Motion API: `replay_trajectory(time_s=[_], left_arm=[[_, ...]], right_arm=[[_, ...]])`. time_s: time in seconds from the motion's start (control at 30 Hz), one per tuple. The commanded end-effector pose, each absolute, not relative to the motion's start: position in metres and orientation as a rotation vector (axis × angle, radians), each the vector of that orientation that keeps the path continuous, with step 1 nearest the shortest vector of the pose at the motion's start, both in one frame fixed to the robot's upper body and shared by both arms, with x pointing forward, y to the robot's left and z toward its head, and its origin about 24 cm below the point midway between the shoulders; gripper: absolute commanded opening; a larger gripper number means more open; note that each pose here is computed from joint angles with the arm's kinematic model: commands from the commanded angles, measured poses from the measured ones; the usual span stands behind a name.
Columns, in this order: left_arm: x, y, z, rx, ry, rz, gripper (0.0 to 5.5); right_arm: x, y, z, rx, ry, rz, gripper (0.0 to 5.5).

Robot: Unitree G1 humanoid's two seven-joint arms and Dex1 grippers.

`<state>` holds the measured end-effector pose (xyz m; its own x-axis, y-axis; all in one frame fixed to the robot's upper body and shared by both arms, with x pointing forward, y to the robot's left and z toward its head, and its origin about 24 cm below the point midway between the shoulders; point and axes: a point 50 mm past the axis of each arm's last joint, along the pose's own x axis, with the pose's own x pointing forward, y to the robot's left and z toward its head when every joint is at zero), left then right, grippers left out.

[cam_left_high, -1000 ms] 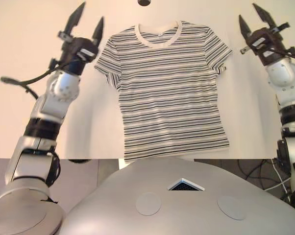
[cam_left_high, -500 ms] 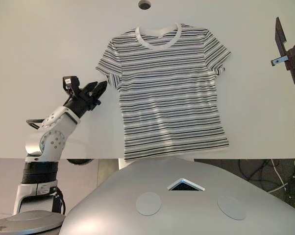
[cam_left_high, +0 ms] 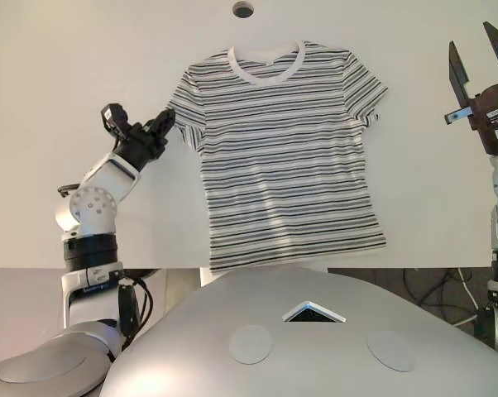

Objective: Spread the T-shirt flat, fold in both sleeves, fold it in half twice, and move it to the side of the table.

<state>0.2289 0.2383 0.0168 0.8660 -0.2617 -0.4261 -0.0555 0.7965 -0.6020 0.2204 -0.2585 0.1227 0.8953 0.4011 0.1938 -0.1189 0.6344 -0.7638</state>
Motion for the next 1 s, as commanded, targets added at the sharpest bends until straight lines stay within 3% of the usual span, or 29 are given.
replay_trajectory(time_s=[0.03,0.27,0.5,0.83,1.0], left_arm=[[0.217,0.236,-0.005,-0.611,0.647,-0.069,2.38],[0.219,0.231,-0.006,-0.599,0.645,-0.113,1.42],[0.228,0.246,-0.003,-0.613,0.602,-0.032,0.08],[0.234,0.234,0.008,-0.617,0.542,-0.096,0.03],[0.239,0.221,0.032,-0.546,0.434,-0.170,0.03]], right_arm=[[0.221,-0.258,0.122,-0.840,-0.361,0.305,1.82],[0.218,-0.259,0.119,-0.841,-0.355,0.303,1.80],[0.211,-0.254,0.113,-0.840,-0.350,0.318,1.80],[0.209,-0.251,0.108,-0.817,-0.354,0.315,1.80],[0.211,-0.248,0.105,-0.808,-0.356,0.318,1.80]])
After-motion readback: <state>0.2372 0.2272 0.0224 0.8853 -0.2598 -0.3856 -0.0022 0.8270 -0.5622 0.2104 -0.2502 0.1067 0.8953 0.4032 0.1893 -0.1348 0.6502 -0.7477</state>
